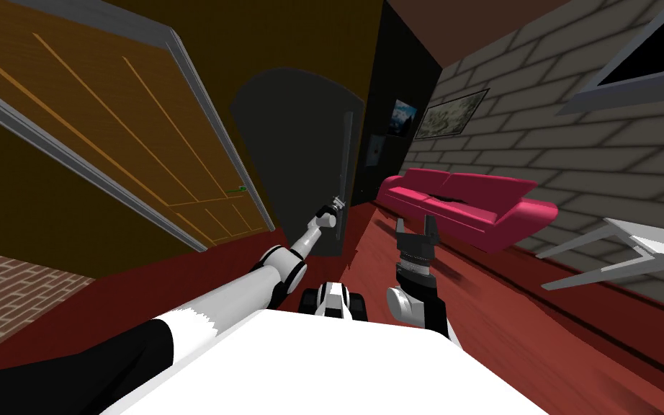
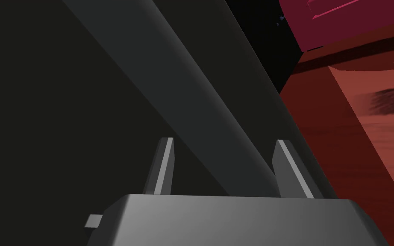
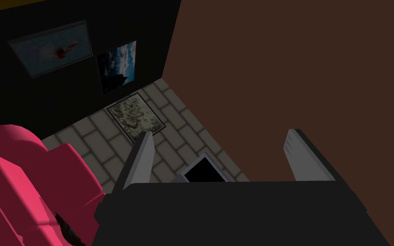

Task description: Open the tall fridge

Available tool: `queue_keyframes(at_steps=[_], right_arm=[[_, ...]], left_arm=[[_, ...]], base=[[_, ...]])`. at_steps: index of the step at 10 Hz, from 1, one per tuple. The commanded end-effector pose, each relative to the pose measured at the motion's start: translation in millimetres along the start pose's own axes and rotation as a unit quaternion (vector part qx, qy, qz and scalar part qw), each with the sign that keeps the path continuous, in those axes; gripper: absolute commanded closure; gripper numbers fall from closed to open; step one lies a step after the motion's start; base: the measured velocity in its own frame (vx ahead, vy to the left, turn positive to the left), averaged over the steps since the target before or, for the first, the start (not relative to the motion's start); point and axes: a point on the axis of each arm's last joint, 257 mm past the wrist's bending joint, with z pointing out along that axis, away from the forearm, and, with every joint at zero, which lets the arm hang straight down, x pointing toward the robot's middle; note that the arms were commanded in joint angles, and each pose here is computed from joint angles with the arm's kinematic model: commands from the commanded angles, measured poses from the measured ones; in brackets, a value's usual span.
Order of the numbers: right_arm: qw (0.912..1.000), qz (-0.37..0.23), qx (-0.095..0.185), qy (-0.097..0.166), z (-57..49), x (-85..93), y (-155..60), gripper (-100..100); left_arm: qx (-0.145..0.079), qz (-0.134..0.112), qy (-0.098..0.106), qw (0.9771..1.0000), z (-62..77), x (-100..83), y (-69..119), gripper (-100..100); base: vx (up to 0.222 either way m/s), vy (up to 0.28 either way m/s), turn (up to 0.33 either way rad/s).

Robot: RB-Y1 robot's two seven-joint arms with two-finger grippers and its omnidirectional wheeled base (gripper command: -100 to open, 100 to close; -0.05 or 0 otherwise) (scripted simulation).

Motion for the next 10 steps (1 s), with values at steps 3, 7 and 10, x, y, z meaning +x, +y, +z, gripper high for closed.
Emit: queue_keyframes(at_steps=[3,7,10], right_arm=[[1.0,0.0,0.0,0.0,0.0,0.0,0,0],[1.0,0.0,0.0,0.0,-0.1,0.0,0,0],[1.0,0.0,0.0,0.0,-0.1,-0.1,0,0]], left_arm=[[-0.031,0.001,0.018,0.9994,-1.4,23.1,35.5,100],[-0.049,-0.002,0.029,0.9984,-5.5,34.4,55.9,100],[-0.066,-0.003,0.042,0.9969,-8.8,48.4,73.6,100]], base=[[-0.162,0.21,-0.112],[-0.109,0.155,-0.081],[-0.111,0.251,-0.14]])
